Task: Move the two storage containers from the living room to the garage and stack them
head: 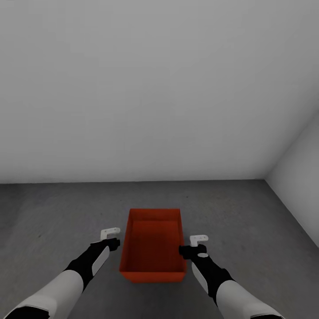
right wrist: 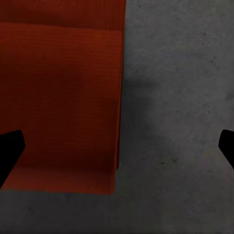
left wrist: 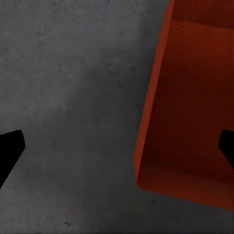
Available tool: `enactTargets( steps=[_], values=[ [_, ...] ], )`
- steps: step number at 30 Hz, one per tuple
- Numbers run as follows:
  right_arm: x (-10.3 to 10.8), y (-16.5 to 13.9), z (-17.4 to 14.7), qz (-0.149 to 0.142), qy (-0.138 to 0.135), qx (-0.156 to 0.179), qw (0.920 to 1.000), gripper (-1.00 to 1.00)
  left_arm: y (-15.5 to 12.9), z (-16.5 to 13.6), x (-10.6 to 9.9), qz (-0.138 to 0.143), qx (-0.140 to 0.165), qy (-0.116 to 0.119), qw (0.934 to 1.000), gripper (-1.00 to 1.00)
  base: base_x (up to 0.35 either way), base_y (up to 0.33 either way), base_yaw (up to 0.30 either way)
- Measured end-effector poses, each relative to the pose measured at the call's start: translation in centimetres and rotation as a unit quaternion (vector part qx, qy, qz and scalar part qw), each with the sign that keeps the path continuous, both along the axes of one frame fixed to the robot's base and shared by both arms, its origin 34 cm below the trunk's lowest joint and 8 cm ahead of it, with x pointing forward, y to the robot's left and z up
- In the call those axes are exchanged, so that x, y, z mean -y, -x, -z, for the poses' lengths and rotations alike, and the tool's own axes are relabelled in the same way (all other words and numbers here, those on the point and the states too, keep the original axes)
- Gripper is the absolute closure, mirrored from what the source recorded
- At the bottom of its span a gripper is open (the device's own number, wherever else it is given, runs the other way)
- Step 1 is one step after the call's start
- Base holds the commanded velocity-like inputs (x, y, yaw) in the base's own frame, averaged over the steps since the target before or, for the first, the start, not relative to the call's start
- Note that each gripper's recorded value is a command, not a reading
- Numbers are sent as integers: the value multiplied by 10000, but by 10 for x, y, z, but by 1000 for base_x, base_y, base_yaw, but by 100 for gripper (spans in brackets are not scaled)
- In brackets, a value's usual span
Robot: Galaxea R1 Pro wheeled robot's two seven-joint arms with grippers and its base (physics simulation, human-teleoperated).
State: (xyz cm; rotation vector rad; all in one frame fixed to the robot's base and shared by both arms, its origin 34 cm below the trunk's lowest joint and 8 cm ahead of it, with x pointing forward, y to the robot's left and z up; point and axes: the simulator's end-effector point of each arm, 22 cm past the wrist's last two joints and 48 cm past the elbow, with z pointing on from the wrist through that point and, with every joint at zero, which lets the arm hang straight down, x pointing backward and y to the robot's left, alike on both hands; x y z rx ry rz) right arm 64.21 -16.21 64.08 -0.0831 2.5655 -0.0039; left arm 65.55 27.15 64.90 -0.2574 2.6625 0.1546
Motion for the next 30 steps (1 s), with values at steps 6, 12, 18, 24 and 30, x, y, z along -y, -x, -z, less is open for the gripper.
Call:
enactTargets(
  steps=[6, 12, 18, 24, 30],
  values=[
    [-1, 0, 0, -1, -4, -1, 10000, -100, 0, 1, 0, -1, -6, 4, 10000, -100, -277, 0, 0],
    [-1, 0, 0, 0, -9, -10, 10000, -100, 0, 1, 0, -2, -6, 4, 10000, -100, -332, 0, 0],
    [-1, 0, 0, 2, -7, -7, 10000, -100, 0, 1, 0, -1, -5, 4, 10000, -100, -335, 0, 0],
    [-1, 0, 0, -2, -8, 0, 10000, -100, 0, 1, 0, 0, -8, 3, 10000, -100, -335, 0, 0],
    [-2, 0, 0, -7, -13, 1, 10000, -100, 0, 1, 0, -2, -10, 2, 10000, -100, -335, 0, 0]
  ],
)
